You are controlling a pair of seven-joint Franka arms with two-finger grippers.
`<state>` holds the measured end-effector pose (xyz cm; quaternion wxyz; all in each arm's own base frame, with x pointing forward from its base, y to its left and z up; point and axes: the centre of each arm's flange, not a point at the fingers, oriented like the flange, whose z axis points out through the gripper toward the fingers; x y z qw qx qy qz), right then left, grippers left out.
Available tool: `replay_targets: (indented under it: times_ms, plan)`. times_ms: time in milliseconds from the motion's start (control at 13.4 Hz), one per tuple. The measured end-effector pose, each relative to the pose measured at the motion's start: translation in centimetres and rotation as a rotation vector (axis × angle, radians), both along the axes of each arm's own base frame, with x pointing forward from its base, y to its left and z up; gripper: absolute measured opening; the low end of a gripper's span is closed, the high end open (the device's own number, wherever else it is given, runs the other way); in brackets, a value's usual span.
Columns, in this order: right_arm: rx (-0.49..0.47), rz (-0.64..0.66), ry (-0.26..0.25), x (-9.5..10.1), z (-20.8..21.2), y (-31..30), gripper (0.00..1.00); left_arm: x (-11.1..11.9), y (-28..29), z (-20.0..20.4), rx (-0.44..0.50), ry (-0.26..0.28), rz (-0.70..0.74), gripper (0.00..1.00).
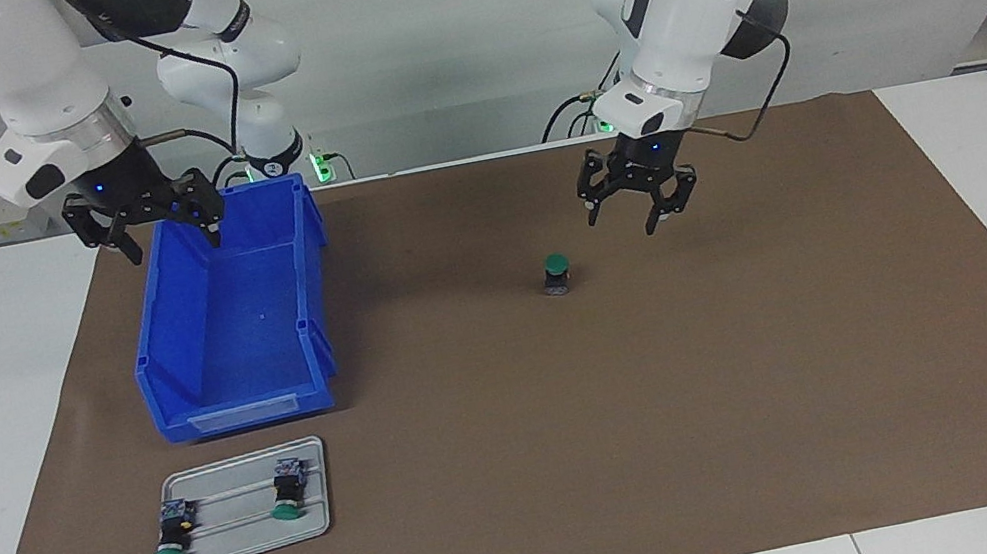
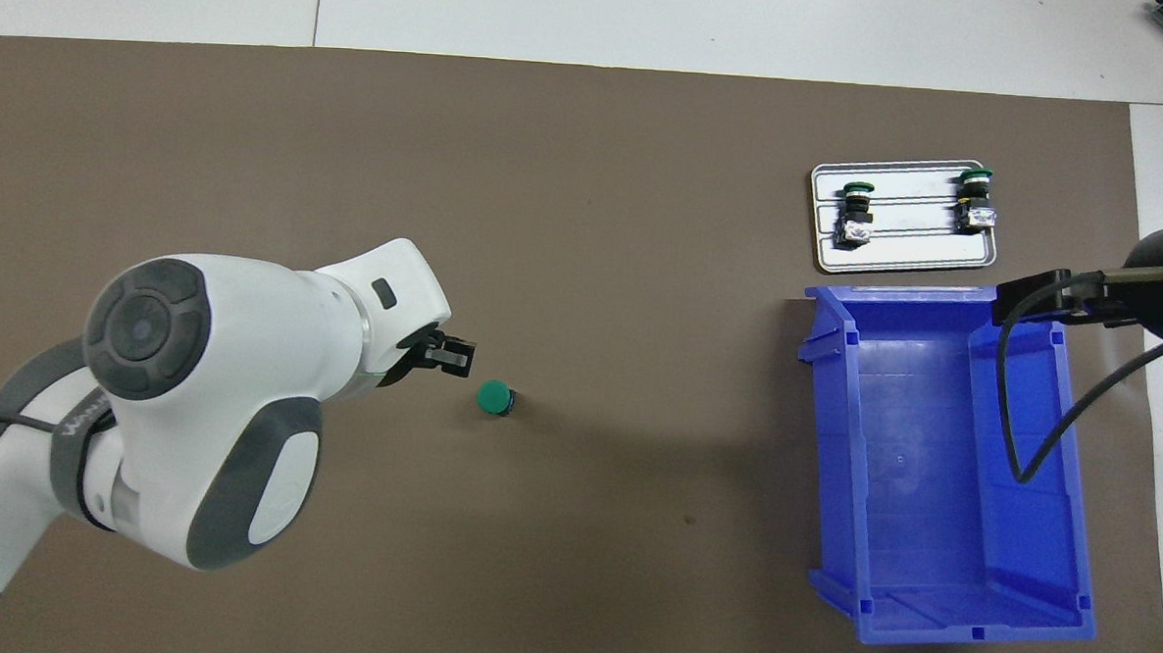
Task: Place and press button with both arms
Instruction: 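Lower the left gripper onto the green cap and press down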
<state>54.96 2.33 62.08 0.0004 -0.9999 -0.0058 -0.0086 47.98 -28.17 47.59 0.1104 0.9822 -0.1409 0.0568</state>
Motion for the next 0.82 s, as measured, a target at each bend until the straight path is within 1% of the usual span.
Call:
replay_targets:
  times_ms: [75,224,374,523,673,822]
  plan:
    - [0.000,0.000,0.000,0.0,0.0,0.0,1.00,-0.4,-1.1,-1.0,0.008,0.021,-0.001,0.25]
    - [0.000,0.000,0.000,0.0,0.0,0.0,1.00,-1.1,-2.6,-3.1,0.027,0.060,-0.001,0.01]
    - [0.000,0.000,0.000,0.0,0.0,0.0,1.00,-1.6,-3.3,-4.4,0.051,0.078,-0.014,0.01]
    - [0.000,0.000,0.000,0.0,0.0,0.0,1.00,-2.0,-3.2,-5.2,0.088,0.069,-0.034,0.01]
    - [0.000,0.000,0.000,0.0,0.0,0.0,1.00,-2.1,-3.3,-5.9,0.097,0.063,-0.042,0.01]
    - [0.000,0.000,0.000,0.0,0.0,0.0,1.00,-2.3,-3.9,-7.5,0.104,0.068,-0.051,0.01]
